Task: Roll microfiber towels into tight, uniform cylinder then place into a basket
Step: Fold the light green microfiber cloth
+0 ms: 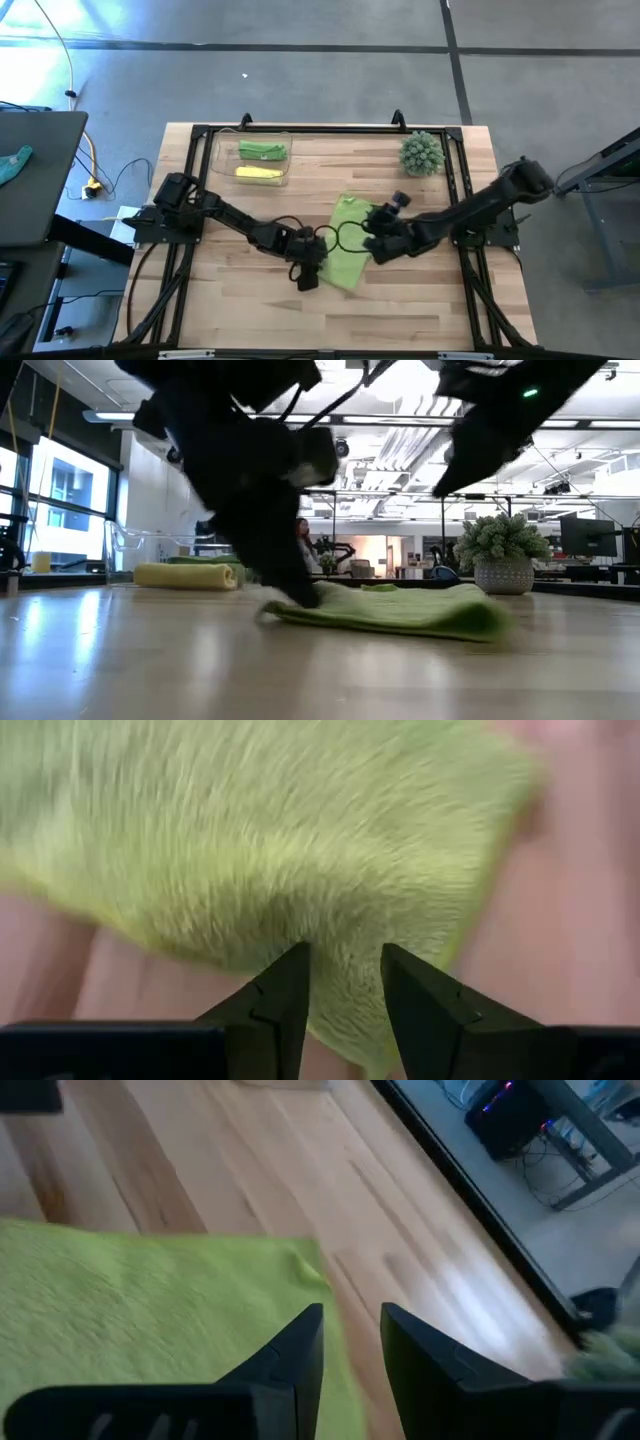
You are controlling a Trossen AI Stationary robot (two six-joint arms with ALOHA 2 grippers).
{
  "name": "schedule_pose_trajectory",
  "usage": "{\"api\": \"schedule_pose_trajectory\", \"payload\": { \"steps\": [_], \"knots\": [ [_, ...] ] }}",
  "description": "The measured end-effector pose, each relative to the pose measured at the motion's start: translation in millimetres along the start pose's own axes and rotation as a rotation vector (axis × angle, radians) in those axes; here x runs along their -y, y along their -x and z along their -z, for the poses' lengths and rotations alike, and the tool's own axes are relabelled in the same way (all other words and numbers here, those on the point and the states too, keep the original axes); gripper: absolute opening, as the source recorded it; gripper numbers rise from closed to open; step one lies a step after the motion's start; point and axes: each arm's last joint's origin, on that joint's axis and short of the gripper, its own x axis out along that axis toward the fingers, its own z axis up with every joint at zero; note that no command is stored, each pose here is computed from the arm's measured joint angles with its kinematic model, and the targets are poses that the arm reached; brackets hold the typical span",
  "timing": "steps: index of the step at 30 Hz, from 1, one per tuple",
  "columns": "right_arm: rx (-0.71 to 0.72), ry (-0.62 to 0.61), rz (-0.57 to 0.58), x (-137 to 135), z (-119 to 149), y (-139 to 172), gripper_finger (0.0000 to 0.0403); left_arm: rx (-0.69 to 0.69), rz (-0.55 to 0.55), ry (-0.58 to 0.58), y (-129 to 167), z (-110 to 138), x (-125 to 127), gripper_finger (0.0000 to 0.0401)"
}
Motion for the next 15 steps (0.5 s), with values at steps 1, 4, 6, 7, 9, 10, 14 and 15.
{"api": "schedule_pose_trajectory", "payload": {
  "steps": [1, 4, 6, 7, 9, 10, 14, 15],
  "knots": [
    [-0.014, 0.004, -0.005, 6, 4, 6, 0.0094, 0.040, 0.025, -0.008, 0, -4, 2, 0.0115],
    [-0.062, -0.059, -0.045, 19, 12, 20, 0.0094, 0.171, 0.090, -0.041, 4, -18, 8, 0.0115],
    [-0.118, -0.139, -0.095, 25, 16, 26, 0.0094, 0.210, 0.097, -0.062, 5, -22, 9, 0.0115],
    [-0.151, -0.182, -0.137, 26, 16, 29, 0.0094, 0.224, 0.088, -0.081, 5, -23, 9, 0.0115],
    [-0.227, -0.239, -0.227, 26, 17, 33, 0.0094, 0.252, 0.052, -0.136, 7, -28, 6, 0.0115],
    [-0.252, -0.278, -0.267, 24, 16, 35, 0.0094, 0.263, 0.024, -0.166, 8, -30, 4, 0.0115],
    [-0.321, -0.351, -0.348, 22, 16, 39, 0.0094, 0.273, -0.107, -0.244, 4, -34, -13, 0.0115],
    [-0.332, -0.343, -0.357, 22, 17, 39, 0.0094, 0.269, -0.128, -0.240, 4, -35, -19, 0.0115]
  ]
}}
